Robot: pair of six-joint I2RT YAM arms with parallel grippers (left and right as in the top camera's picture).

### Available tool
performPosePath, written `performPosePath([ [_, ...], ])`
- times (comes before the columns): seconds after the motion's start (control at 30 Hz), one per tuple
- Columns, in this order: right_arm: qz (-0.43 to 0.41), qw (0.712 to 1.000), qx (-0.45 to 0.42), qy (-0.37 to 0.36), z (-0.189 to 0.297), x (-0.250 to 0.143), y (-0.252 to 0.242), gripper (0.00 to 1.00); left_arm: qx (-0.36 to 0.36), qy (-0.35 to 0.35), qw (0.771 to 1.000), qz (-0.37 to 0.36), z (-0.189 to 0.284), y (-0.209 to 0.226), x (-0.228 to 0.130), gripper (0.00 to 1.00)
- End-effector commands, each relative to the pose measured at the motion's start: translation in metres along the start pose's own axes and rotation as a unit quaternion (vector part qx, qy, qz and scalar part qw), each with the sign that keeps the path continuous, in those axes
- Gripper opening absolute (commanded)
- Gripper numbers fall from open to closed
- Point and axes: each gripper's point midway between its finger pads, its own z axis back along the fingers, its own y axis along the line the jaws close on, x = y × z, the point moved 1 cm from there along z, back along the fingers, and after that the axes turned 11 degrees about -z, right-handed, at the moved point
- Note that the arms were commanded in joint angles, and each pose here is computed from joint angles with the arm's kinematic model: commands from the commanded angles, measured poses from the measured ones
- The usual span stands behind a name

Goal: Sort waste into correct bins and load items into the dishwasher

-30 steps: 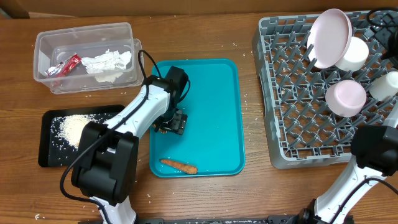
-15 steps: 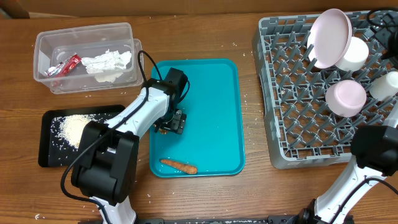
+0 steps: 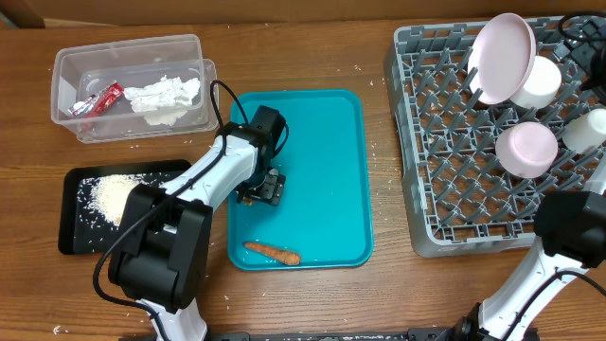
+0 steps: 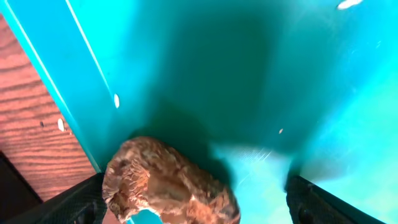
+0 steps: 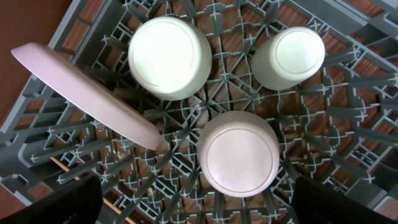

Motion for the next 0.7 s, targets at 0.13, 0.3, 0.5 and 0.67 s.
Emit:
performPosePath([
  [0.13,-0.002,1.0,0.019,-0.022,0.02,0.005,0.002,1.0,-0.021,-0.002,0.999,-0.025,-0.004,-0.01,0.001,0.91],
  [0.3,-0.002,1.0,0.019,-0.022,0.02,0.005,0.002,1.0,-0.05,-0.005,0.998,-0.023,-0.003,-0.02,0.001,0.9],
  [0.5,-0.002,1.0,0.019,-0.022,0.02,0.005,0.002,1.0,-0.093,-0.003,0.996,0.01,-0.001,-0.034,0.001,0.89],
  [0.67,-0.002,1.0,0.019,-0.022,0.02,0.005,0.002,1.0,-0.109,0.006,0.993,0.054,0.0,-0.039,-0.001,0.83],
])
